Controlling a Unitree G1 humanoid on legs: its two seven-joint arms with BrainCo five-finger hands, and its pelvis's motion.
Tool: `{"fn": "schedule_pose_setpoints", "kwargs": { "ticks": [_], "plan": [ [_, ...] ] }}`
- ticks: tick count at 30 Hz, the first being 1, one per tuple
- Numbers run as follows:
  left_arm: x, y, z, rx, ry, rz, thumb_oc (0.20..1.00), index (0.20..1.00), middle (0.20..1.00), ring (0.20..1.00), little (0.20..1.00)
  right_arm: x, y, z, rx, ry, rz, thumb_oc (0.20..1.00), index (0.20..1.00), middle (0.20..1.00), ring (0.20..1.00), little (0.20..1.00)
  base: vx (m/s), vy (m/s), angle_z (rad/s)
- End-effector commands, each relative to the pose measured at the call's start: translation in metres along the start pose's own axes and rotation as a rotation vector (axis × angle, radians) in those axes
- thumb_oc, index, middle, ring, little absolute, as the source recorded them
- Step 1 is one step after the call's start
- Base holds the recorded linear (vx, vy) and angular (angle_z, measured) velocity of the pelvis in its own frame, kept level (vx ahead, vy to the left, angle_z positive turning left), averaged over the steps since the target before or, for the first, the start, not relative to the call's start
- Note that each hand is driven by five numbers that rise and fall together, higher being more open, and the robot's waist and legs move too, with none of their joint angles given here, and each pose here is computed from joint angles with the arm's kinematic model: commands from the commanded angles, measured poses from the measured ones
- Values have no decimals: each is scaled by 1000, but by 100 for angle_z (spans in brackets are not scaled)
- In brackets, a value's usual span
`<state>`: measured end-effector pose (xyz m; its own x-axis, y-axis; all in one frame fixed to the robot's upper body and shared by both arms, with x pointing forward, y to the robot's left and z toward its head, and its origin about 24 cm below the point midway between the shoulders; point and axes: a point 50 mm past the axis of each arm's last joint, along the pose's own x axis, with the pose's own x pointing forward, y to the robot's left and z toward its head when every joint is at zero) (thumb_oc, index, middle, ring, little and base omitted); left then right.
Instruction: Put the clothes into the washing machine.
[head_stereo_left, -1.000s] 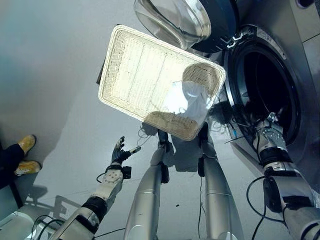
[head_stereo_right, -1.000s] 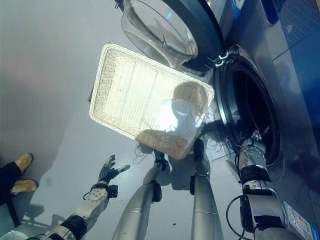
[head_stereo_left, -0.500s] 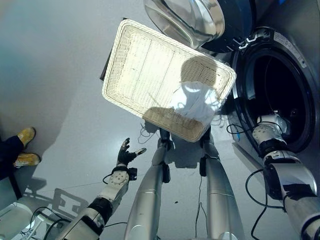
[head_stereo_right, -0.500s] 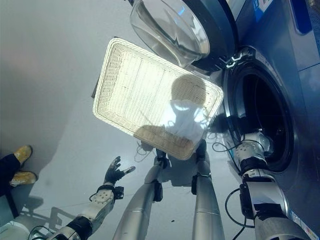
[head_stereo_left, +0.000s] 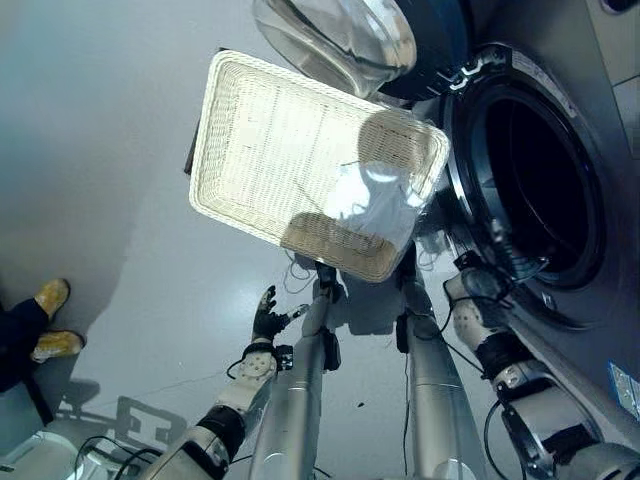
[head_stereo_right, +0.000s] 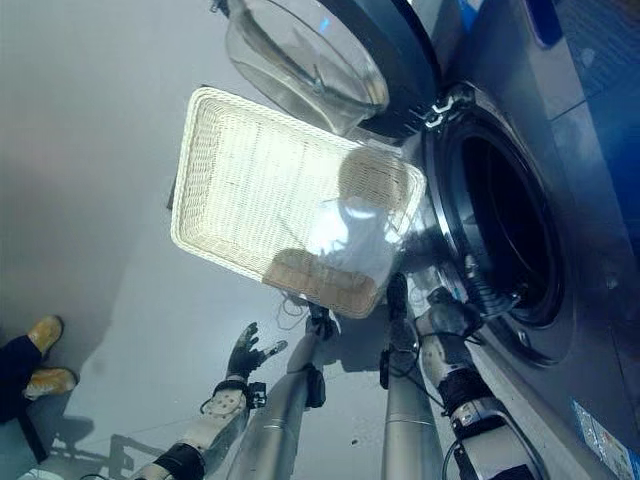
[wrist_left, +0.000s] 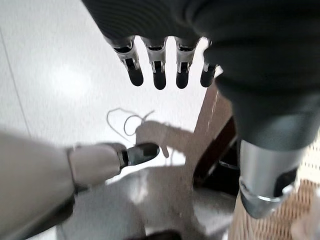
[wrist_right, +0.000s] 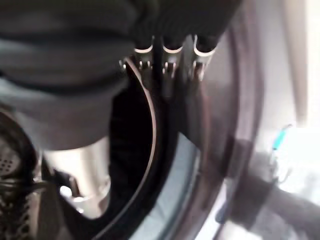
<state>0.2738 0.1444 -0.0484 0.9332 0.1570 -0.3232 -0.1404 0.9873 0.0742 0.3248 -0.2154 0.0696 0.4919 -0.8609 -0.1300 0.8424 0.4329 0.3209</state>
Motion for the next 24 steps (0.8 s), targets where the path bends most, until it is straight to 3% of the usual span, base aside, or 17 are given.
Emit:
{"fn": "schedule_pose_setpoints", "kwargs": {
  "ticks": [1,10,12,14,15,18,22,23,24],
  "plan": [
    [-7,9,-12,-42,20,70,1000,1000,1000,1000,1000,-27,-13,-32,-110,80,57,1000,1000,1000,1000,1000,-14,66,-14],
    [-8,18,-12,-60,39,111,1000,1000,1000,1000,1000,-54,-12,-29,-190,-44,309,1000,1000,1000,1000,1000,-8,12,-2],
    [-11,21,-15,-65,51,124,1000,1000,1000,1000,1000,-68,-7,-11,-214,-246,476,1000,1000,1000,1000,1000,-13,4,5],
    [-12,21,-15,-65,53,126,1000,1000,1000,1000,1000,-71,-5,-6,-226,-285,517,1000,1000,1000,1000,1000,0,0,0],
    [-13,24,-17,-66,61,138,1000,1000,1000,1000,1000,-79,1,5,-230,-370,715,1000,1000,1000,1000,1000,0,0,0],
    [-12,34,-17,-59,66,152,1000,1000,1000,1000,1000,-87,4,16,-200,-458,915,1000,1000,1000,1000,1000,-14,-32,4],
    [-9,41,-16,-49,71,162,1000,1000,1000,1000,1000,-87,4,22,-279,-593,944,1000,1000,1000,1000,1000,-11,-71,12],
    [-7,49,-16,-41,76,167,1000,1000,1000,1000,1000,-82,5,30,-399,-793,943,1000,1000,1000,1000,1000,-5,-62,4],
    [-7,50,-16,-40,76,167,1000,1000,1000,1000,1000,-82,6,31,-407,-807,943,1000,1000,1000,1000,1000,-8,-99,11]
  ]
}}
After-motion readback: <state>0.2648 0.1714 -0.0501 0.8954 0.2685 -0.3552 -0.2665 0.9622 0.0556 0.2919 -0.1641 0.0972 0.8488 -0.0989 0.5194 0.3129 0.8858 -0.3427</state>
